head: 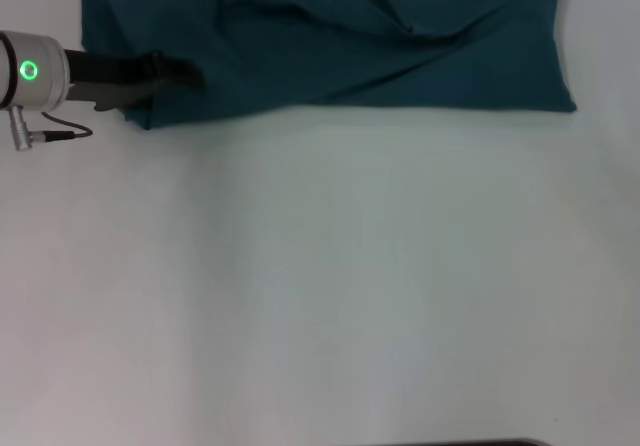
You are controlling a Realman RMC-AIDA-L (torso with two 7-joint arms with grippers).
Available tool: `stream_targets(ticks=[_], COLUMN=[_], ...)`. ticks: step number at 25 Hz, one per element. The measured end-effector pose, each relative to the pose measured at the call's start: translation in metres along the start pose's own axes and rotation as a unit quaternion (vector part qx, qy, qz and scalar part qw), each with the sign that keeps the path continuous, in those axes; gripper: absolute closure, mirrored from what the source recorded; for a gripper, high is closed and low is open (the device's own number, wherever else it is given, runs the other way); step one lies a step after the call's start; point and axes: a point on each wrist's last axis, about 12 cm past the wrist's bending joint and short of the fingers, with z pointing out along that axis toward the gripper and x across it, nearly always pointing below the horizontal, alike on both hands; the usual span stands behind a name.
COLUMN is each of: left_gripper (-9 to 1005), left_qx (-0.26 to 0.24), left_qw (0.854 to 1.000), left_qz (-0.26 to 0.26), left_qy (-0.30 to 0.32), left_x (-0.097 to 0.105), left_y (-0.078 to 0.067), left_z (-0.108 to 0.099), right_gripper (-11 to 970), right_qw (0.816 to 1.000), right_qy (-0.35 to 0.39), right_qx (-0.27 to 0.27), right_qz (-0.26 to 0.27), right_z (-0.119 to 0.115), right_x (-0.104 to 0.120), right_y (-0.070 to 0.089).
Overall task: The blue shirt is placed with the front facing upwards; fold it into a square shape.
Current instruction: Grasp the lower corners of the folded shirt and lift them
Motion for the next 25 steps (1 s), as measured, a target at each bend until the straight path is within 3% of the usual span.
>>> stream_targets(ticks=[2,7,14,18,22,25], left_gripper=[354,546,698,785,950,991], left_qx=[0.001,-0.006,-0.005,-0.005,-0.007,-0.007], left_qw=[1.0,1.0,1.0,1.0,1.0,1.0], left_qz=[0.004,0.009,0.007,0.002,0.003,0.006], left_qy=[0.004,0.008,0.002,-0.002,-0.005,-0.009], left_x=[-0.002,-0.005,-0.008,-0.011,-0.012,-0.014], left_y=[-0.003,-0.005,-0.005,-0.004,-0.004,-0.005], left_z=[-0.001,-0.002,-0.004,-0.007,-0.007,-0.009], right_gripper=[130,131,131,132,132,132], right_qw=[1.0,1.0,1.0,0.997,0.991,0.986], right_qy=[-0.002,-0.006,0.013,0.048,0.074,0.096], right_qx=[-0.001,0.0,0.007,0.052,0.1,0.139], right_qz=[0.0,0.002,-0.003,-0.018,-0.043,-0.015], right_z=[0.0,-0.001,-0.002,-0.003,0.008,0.021], right_x=[0.0,0.0,-0.005,-0.024,-0.05,-0.061], right_y=[0.0,0.0,-0.001,-0.007,-0.013,-0.016])
